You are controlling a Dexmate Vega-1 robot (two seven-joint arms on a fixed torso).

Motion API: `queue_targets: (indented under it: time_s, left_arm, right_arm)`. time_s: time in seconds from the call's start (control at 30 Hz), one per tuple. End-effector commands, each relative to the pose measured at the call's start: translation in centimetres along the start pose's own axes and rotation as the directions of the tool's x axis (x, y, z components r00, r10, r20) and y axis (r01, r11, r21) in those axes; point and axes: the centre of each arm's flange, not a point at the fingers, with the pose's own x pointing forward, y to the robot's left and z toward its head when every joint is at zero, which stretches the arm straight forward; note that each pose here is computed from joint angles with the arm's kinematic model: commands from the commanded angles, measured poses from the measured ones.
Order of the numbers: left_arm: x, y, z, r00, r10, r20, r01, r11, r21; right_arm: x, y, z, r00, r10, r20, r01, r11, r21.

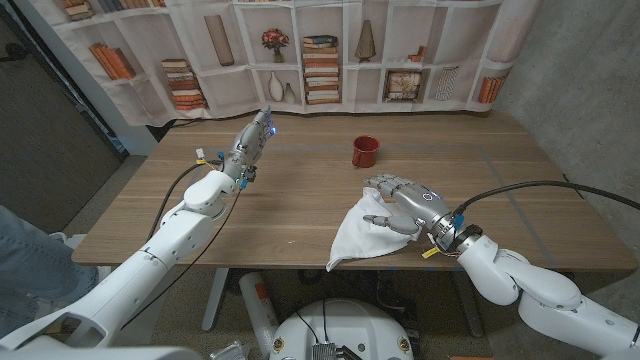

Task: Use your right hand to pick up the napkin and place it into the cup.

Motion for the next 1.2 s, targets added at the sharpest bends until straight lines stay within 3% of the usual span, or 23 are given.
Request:
queue_targets:
  time_s: [0.03, 1.2]
  left_arm:
    - [0.2, -0.1, -0.2, 1.0, -0.002, -0.005, 0.002, 1.0, -0.004]
    - [0.4, 0.3, 0.1, 1.0, 0.0, -0.001, 0.0, 1.0, 0.002]
  right_arm:
    - [-0.1, 0.4, 0.1, 1.0, 0.013, -0.014, -0.014, 0.999, -0.03]
    - [-0.4, 1.4, -0.1, 0.993, 0.085, -0.083, -0.093, 0.991, -0.096]
